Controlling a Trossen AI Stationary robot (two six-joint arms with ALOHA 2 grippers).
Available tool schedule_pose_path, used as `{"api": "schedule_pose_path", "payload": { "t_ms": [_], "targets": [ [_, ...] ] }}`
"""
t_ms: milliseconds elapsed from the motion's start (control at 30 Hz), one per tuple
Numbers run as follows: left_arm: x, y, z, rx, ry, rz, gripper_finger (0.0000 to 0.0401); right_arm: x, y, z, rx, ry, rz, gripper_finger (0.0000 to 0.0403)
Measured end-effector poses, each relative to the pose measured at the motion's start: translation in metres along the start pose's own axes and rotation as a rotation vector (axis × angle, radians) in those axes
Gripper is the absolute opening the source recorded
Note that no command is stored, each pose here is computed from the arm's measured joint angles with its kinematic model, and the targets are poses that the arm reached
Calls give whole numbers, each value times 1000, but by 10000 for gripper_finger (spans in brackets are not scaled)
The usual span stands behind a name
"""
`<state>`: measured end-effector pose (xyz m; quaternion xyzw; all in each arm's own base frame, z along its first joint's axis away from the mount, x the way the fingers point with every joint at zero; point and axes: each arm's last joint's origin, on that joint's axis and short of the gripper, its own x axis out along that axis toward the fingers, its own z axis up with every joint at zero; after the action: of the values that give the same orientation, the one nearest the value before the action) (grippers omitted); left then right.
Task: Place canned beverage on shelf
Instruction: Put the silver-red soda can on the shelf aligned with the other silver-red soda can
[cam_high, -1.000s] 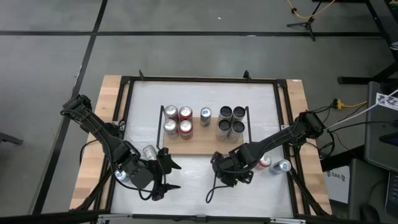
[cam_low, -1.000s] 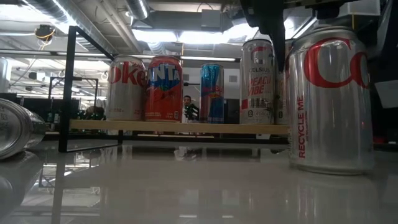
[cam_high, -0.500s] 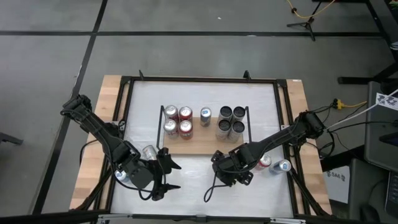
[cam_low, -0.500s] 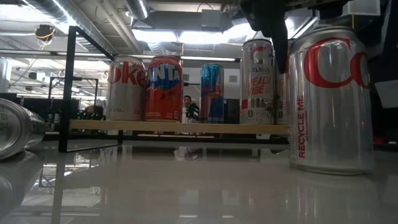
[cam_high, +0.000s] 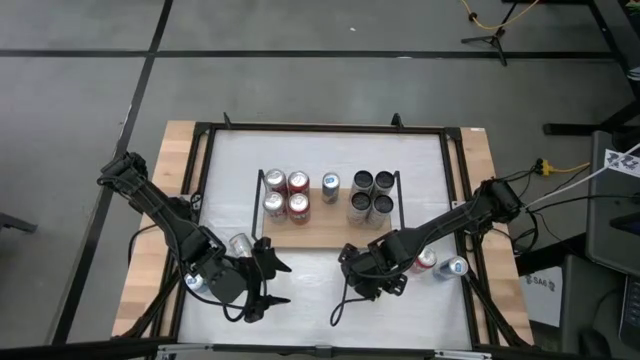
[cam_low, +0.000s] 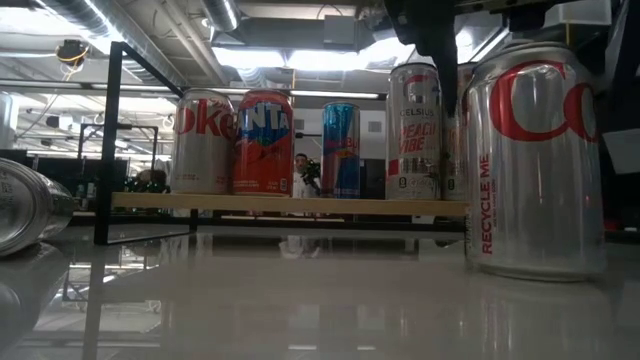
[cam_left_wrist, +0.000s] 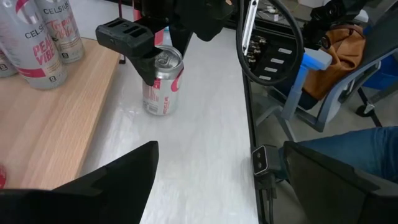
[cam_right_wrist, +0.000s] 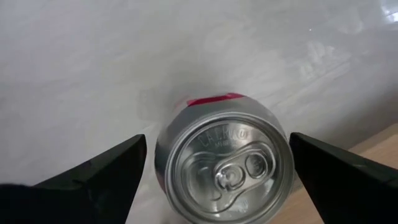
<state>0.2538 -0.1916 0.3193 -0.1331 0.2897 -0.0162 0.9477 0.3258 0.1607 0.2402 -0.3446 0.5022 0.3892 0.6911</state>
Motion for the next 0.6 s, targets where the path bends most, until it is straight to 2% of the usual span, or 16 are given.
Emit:
{"api": "schedule_pose_path", "payload": {
  "t_ms": [333,600],
  "targets": [
    [0,0,0,0,0,-1,336,21,-2,-1,-57,65,31,388],
    [0,0,0,0,1,-1,336,21,-2,-1,-73,76,17,388]
  ]
}}
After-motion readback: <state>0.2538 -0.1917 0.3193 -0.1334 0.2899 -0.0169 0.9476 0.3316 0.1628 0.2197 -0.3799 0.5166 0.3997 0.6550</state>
